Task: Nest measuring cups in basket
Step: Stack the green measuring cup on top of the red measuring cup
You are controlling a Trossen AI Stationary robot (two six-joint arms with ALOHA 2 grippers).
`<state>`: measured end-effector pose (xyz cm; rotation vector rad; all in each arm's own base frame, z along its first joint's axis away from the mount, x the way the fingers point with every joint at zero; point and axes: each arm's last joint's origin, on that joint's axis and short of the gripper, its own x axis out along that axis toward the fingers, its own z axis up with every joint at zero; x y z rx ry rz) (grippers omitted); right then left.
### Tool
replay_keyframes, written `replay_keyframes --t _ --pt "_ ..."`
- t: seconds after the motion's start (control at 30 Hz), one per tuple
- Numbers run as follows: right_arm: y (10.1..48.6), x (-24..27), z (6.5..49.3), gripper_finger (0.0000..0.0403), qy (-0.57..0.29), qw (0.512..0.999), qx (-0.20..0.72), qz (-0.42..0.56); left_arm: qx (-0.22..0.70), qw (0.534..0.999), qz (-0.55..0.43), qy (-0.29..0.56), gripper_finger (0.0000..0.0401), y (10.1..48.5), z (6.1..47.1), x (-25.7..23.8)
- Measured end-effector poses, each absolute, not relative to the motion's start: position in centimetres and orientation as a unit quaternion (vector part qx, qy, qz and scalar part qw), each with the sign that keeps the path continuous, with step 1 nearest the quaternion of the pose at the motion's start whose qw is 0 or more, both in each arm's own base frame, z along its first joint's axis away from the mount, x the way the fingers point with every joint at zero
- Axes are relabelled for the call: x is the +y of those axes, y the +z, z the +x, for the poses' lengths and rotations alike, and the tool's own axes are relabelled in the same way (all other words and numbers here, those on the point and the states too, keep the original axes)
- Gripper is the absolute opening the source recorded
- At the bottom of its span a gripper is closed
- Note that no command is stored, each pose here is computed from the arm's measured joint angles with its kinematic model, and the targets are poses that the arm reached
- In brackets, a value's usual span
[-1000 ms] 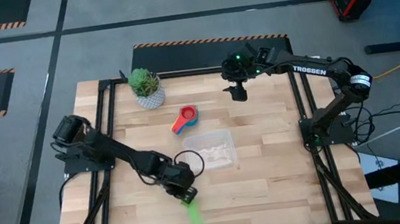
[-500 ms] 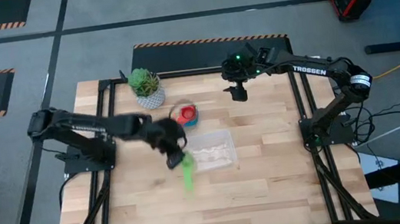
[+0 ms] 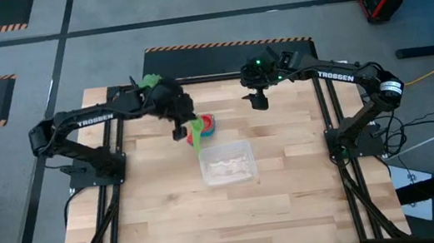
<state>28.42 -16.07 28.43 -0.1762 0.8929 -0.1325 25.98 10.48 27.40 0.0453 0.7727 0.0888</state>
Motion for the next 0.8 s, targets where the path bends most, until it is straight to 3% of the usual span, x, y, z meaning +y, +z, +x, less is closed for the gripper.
replay_keyframes --t 0.27,0.63,0.8 --pt "28.5 -16.1 28.5 0.0305 -0.066 0.898 0.426 -0.087 0.336 0.926 0.17 0.031 0.0002 28.2 25.8 12.6" --pt "28.5 -16.1 28.5 0.0305 -0.066 0.899 0.424 -0.088 0.331 0.923 0.198 0.008 0.0002 32.4 27.7 13.5" --pt "28.5 -16.1 28.5 0.0305 -0.067 0.899 0.424 -0.088 0.386 0.904 0.183 -0.019 0.0002 32.6 30.0 14.8"
